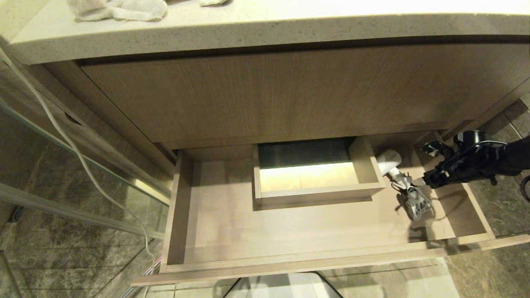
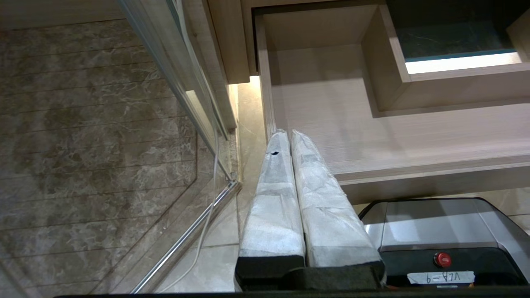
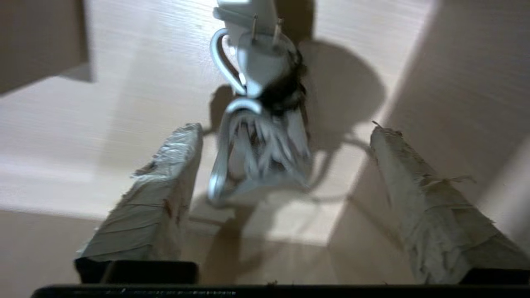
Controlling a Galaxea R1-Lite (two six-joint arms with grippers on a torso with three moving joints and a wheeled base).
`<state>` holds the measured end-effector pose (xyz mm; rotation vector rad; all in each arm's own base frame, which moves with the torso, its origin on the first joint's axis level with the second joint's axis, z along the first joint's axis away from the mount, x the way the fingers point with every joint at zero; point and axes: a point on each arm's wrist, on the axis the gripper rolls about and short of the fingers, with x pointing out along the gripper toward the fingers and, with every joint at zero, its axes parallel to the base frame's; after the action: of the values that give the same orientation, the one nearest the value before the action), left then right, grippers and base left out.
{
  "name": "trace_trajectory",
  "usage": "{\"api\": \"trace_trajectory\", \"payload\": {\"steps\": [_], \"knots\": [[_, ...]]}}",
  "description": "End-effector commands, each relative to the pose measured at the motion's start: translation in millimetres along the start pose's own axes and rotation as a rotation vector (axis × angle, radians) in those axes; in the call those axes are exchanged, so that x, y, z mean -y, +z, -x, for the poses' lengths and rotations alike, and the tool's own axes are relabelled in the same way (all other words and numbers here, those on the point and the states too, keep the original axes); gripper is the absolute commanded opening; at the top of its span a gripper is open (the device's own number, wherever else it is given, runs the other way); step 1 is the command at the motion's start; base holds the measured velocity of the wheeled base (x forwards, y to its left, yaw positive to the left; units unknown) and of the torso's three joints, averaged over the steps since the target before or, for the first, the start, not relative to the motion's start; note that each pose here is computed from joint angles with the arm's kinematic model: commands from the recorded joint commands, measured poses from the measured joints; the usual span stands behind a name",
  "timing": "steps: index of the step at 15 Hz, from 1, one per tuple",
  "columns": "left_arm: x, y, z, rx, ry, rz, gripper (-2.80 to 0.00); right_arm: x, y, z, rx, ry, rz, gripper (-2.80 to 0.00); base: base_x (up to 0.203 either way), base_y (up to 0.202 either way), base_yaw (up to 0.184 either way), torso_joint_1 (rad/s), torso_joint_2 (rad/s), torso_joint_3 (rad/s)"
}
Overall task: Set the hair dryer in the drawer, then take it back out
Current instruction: Put it into the drawer, then close the drawer
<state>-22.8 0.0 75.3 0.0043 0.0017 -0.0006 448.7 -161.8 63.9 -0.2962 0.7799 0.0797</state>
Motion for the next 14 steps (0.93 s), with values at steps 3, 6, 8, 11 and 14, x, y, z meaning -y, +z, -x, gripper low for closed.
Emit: {"api": "trace_trajectory", "payload": {"steps": [3,6,8,11,14], "knots": [[0.0,0,0,0.000,0.001,0.000,-2.80,-2,12,106,-0.029,-0.009,-0.057,-2.80,0.000,0.000,0.000,0.000,0.00,0.000],[0.0,0,0,-0.001,0.001,0.000,-2.80,-21,2,160,-0.125,0.039,-0.094,-2.80,0.000,0.000,0.000,0.000,0.00,0.000],[0.0,0,0,0.000,0.001,0.000,-2.80,-27,-5,167,-0.172,0.066,-0.109,-2.80,0.000,0.000,0.000,0.000,0.00,0.000],[0.0,0,0,0.000,0.001,0.000,-2.80,-64,-52,189,-0.345,0.150,-0.143,-2.80,0.000,0.000,0.000,0.000,0.00,0.000],[0.0,0,0,-0.001,0.001,0.000,-2.80,-103,-106,203,-0.567,0.220,-0.168,-2.80,0.000,0.000,0.000,0.000,0.00,0.000]]}}
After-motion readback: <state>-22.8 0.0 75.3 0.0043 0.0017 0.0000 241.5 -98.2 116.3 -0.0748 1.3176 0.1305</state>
